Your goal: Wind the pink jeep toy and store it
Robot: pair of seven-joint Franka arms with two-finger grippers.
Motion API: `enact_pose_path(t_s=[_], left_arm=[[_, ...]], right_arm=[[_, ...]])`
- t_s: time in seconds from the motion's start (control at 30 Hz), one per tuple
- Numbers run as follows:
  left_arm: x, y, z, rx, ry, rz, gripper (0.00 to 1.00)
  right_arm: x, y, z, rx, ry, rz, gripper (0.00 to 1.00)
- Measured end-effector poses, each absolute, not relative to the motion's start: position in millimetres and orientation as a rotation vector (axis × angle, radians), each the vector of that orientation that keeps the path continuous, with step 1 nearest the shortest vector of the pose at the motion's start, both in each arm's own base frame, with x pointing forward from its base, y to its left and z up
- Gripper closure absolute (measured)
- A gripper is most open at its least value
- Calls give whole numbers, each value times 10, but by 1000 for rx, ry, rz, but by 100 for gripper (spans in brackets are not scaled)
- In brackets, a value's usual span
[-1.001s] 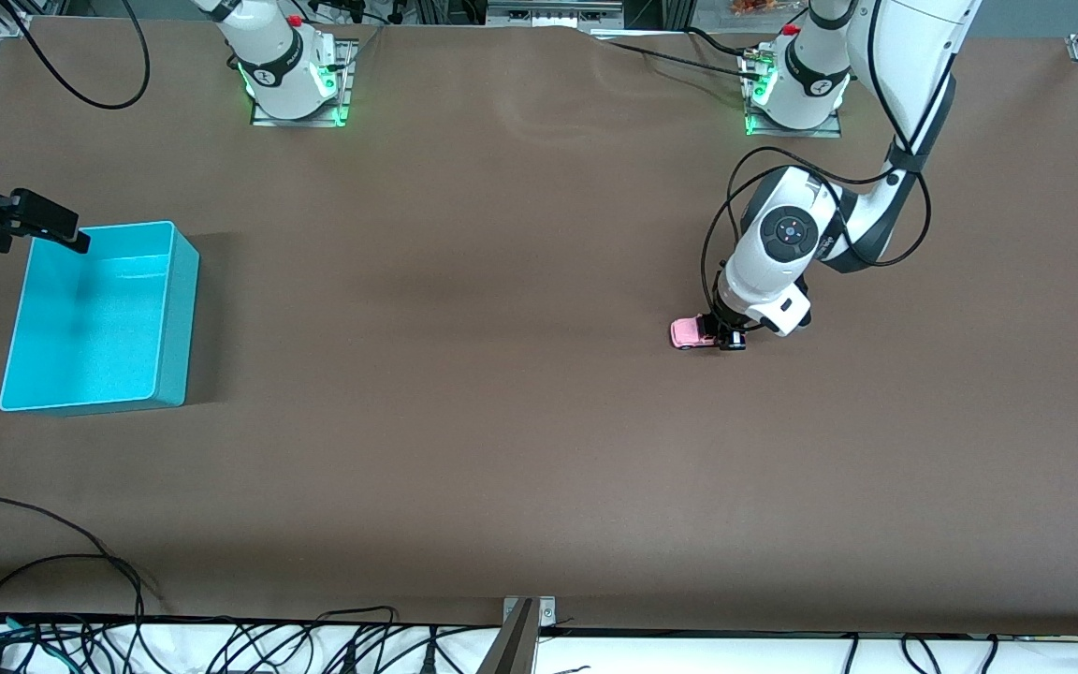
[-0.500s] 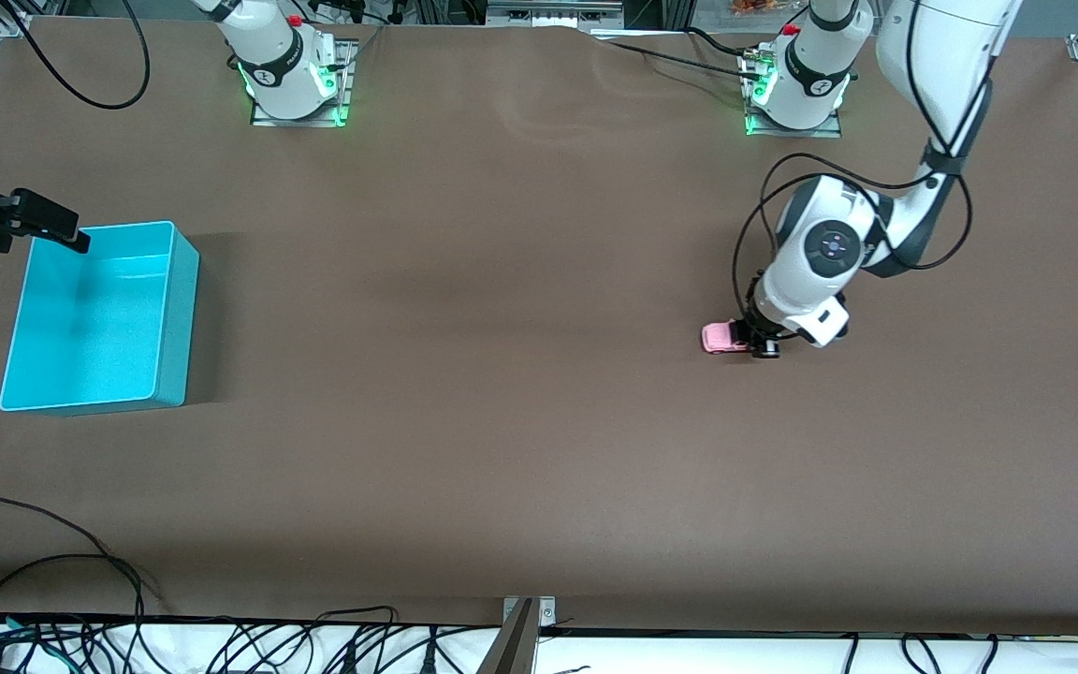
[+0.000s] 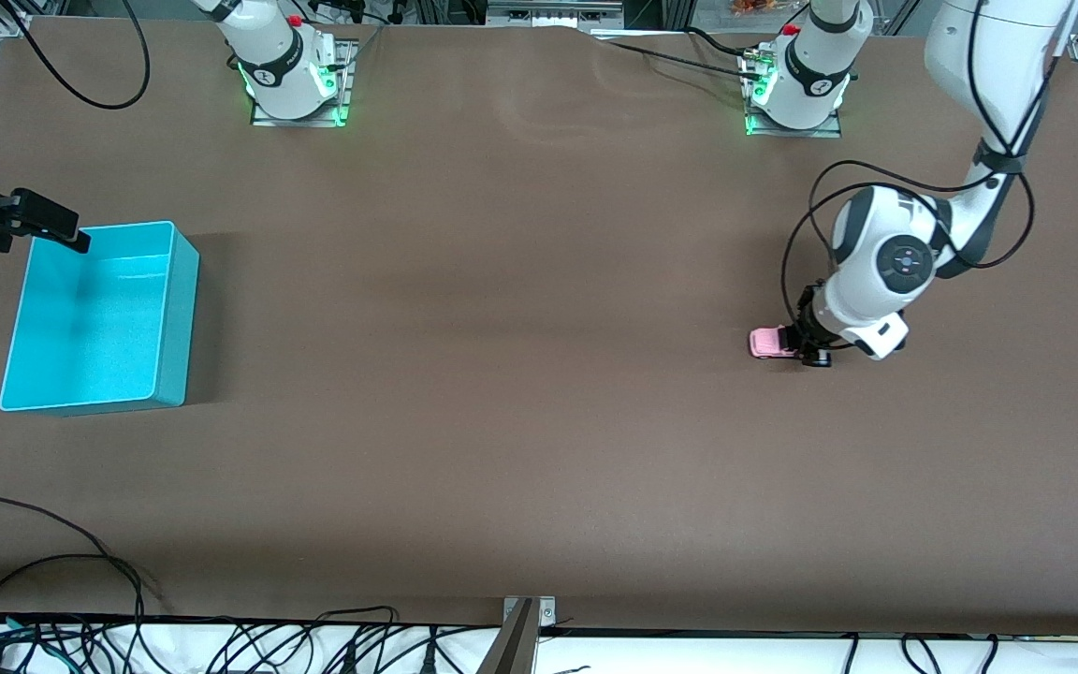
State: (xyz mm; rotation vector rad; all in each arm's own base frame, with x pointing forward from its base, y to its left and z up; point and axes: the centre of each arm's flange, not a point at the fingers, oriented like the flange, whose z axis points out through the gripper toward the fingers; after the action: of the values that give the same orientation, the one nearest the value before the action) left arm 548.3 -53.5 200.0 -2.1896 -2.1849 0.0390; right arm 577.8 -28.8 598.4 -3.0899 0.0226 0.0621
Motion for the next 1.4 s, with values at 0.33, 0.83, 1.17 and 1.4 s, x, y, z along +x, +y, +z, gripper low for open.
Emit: enact_pose_path(t_s=[0.33,0.83,1.17,1.4], left_arm=[[5512,-35,2001,-2177,-2197,33,50],[5510,285,1997,-2187,-2154,-22,50],[5523,309,1934,-2193,-2160,-31,42],[5679,438,1906,-2168,-2175,-23,8]], right_arm=[[5778,-287,5984,-3090,22,62,0],[5778,-287,5984,-3090,22,62,0],[5778,-287,5983,-3090,22,63,0],[5778,-287,5984,-3090,22,63,0]])
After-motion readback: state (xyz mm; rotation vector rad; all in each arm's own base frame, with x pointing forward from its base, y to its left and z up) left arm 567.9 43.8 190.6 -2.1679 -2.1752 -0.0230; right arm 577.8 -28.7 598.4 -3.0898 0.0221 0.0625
